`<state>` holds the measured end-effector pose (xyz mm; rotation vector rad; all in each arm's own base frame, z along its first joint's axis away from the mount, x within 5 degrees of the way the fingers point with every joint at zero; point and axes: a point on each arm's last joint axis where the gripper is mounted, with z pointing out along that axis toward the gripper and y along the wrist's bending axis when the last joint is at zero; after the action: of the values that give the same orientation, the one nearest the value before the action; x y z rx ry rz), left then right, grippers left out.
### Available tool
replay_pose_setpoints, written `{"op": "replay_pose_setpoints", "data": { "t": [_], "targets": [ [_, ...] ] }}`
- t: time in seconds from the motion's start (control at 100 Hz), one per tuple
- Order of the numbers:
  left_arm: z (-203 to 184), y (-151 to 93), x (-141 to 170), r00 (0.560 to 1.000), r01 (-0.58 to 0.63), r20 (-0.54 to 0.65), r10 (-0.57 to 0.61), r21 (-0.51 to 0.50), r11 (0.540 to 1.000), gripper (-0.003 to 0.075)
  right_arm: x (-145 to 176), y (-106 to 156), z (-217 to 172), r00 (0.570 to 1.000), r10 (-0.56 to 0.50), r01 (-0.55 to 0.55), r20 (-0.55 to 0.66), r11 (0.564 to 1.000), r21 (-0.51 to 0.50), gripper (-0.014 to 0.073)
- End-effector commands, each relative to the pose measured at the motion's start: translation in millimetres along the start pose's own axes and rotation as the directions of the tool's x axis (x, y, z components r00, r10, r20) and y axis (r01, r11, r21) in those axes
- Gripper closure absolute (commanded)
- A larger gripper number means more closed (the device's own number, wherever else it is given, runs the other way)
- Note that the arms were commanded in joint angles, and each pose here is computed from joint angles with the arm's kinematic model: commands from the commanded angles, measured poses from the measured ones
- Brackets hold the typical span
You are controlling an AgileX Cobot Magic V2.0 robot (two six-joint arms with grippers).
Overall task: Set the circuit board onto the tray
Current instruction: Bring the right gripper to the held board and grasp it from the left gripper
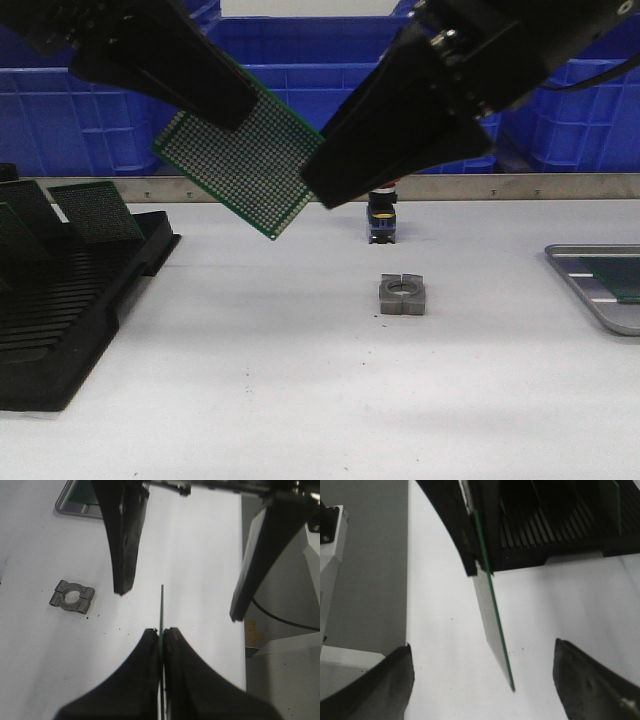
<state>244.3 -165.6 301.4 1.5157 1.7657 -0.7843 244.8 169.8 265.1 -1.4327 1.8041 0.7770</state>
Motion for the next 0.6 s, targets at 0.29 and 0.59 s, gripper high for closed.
{"op": "replay_pose_setpoints", "data": {
  "t": [0.29, 0.59],
  "targets": [
    [-12.4, -10.7, -21.1, 0.996, -0.015, 0.089, 0.013, 0.023, 1.000, 0.0737, -17.3, -2.0, 16.9, 0.982, 0.104, -0.093, 0.159, 0.993, -0.077, 0.0549],
    [-12.4, -8.6, -21.3, 0.996, -0.013, 0.091, 0.013, 0.000, 1.000, 0.0579, -17.0, -1.7, 17.0, 0.981, 0.108, -0.096, 0.159, 0.992, -0.080, 0.0662]
  ]
}}
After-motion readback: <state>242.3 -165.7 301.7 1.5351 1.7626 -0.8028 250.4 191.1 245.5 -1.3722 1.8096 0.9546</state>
